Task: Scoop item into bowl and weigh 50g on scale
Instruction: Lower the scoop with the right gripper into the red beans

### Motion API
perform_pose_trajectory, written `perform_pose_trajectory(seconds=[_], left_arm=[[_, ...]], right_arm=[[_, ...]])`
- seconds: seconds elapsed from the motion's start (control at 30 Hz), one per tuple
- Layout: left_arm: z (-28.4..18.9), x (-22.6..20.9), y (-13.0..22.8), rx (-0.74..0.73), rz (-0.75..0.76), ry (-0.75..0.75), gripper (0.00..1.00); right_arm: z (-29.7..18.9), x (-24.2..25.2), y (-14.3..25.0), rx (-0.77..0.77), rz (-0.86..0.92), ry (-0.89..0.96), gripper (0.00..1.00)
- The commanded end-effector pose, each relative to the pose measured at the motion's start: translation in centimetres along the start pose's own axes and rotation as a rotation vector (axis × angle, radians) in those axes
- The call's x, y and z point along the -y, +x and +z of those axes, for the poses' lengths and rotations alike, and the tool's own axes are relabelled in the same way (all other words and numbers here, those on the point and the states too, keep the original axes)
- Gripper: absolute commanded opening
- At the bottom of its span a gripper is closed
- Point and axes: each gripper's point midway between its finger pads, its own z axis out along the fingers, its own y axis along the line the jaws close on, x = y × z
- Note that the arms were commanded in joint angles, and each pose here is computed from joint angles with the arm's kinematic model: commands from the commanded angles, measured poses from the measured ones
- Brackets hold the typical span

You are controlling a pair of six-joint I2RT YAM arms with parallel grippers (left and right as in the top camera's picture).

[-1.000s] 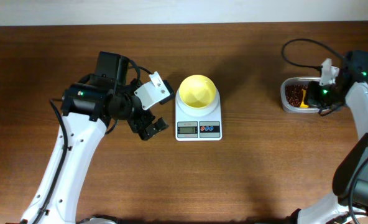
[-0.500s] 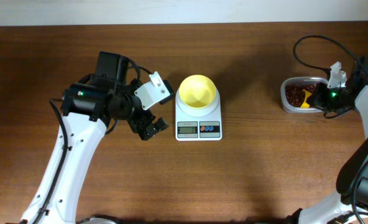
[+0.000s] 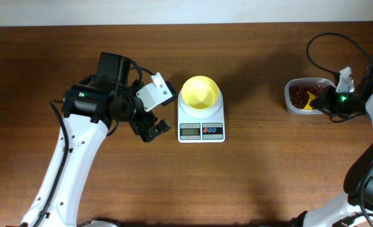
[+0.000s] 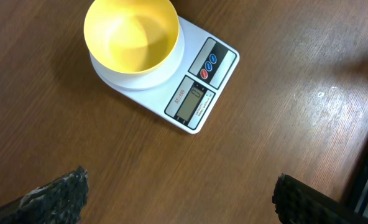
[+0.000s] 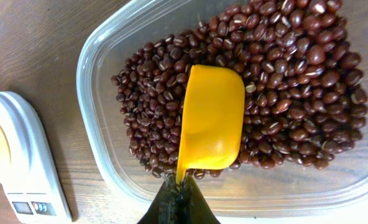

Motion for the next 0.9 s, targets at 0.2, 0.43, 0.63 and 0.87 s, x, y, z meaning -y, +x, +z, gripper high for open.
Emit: perform_pose_trajectory(seconds=[0.2, 0.43, 0.63, 0.87], left_arm=[[0.1, 0.2, -0.1, 0.011, 0.012, 0.014, 0.99], [0.1, 0.3, -0.1, 0.011, 0.012, 0.014, 0.99], [0.1, 0.2, -0.2, 0.011, 0.012, 0.014, 0.99], [0.1, 0.2, -0.1, 0.011, 0.012, 0.014, 0.99]], right_arm=[[1.2, 2.7, 2.0, -0.066, 0.116, -0.014, 0.04], [2.7, 3.6, 2.9, -0.114, 0.147, -0.015, 0.04], [2.6, 3.2, 2.8, -0.11, 0.164, -0.047, 0.04], [1.1, 3.3, 2.1, -0.063, 0.233, -0.167, 0.04]])
